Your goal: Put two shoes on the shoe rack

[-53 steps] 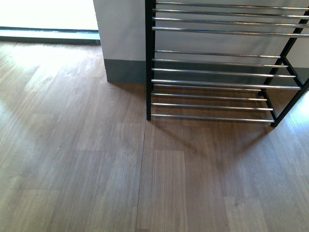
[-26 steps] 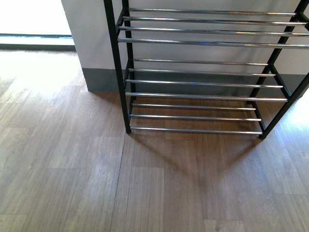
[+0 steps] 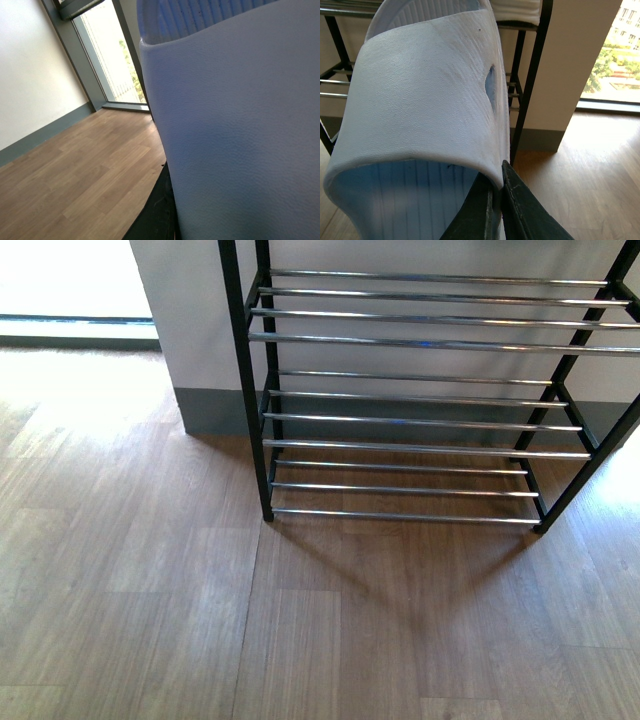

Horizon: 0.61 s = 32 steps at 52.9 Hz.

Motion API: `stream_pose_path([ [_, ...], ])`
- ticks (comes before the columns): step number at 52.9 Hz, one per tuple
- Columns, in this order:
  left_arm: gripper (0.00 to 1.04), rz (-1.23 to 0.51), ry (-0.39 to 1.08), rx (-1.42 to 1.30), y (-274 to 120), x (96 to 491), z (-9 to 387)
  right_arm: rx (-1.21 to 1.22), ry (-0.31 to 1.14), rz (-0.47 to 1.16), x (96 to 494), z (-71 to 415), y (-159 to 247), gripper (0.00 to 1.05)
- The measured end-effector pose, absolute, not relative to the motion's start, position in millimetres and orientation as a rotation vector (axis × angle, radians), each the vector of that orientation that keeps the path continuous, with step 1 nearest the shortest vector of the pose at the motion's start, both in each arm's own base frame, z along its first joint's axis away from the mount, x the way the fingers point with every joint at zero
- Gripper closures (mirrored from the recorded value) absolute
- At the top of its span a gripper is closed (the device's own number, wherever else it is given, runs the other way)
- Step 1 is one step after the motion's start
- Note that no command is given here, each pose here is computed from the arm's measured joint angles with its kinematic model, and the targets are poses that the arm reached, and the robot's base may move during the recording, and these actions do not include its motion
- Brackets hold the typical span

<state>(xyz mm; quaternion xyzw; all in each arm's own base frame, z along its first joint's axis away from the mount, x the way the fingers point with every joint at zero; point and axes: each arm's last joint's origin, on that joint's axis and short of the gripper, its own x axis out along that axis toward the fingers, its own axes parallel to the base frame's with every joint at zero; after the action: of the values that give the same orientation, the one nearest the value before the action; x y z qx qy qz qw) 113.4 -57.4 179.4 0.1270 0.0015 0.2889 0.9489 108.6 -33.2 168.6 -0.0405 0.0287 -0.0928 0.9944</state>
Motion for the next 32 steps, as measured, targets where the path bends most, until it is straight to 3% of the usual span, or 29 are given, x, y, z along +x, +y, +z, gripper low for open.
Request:
stream_pose_path([
  [32, 1.03, 0.588, 0.004, 0.261, -57.4, 113.4, 179.4, -0.081, 0.058, -0.185, 108.6, 168.6, -33.2, 1.03],
])
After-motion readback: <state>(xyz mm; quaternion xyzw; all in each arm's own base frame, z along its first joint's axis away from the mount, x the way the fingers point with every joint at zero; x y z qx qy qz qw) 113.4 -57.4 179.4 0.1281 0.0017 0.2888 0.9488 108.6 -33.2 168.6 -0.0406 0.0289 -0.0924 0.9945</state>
